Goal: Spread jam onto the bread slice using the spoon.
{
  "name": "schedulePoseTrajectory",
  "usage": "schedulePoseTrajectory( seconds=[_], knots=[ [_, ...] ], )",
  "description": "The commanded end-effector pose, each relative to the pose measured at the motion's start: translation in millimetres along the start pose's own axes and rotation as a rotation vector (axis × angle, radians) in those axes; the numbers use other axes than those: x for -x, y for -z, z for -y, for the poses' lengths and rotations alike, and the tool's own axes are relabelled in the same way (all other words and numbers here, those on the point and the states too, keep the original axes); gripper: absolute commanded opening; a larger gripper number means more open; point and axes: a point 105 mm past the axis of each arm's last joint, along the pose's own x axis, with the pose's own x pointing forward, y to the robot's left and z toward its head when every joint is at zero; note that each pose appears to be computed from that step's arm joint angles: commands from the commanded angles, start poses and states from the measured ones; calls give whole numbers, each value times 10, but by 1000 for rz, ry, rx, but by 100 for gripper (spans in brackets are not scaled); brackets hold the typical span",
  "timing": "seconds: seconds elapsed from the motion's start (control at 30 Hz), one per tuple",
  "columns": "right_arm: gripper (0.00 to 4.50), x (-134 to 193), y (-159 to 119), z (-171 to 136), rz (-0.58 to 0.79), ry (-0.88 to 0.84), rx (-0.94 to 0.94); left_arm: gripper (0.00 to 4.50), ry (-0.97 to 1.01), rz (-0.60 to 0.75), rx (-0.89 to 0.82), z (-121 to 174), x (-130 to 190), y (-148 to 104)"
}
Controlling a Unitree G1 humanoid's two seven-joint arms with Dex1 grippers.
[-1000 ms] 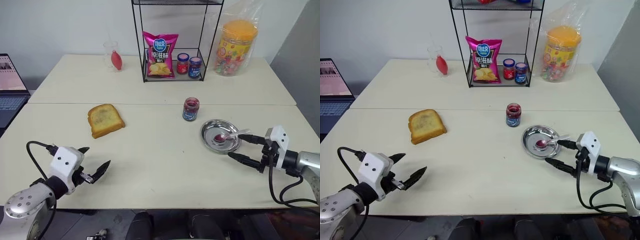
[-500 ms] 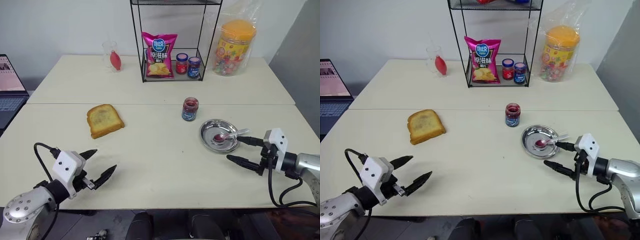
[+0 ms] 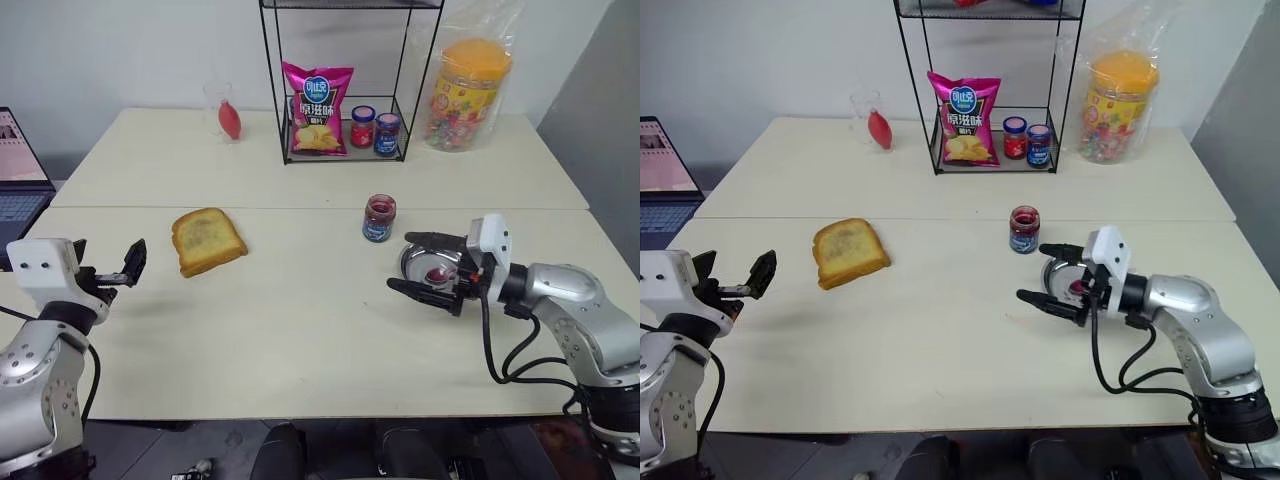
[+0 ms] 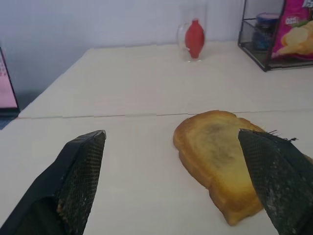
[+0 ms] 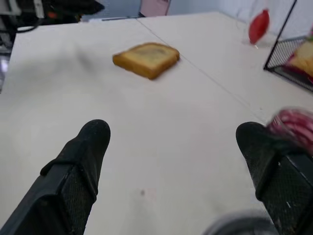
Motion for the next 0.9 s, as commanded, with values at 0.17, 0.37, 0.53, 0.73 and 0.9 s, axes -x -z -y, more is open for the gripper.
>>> schedulePoseTrajectory(
  seconds=[0.17, 0.37, 0.53, 0.73, 0.9],
  knots=[
    [448, -264, -254, 77, 41, -42, 45, 450, -50, -52, 149, -76, -304, 27],
    [448, -312, -245, 75, 41, -54, 70, 450, 6, -148, 231, 130, -489, 180],
    [448, -324, -241, 42, 44, -59, 76, 450, 35, -185, 276, 310, -643, 212],
    [448, -313, -260, 29, 46, -56, 80, 450, 18, -235, 322, 465, -747, 302],
    [450, -295, -271, 43, 41, -50, 84, 360, -22, -269, 363, 482, -806, 370]
  ],
)
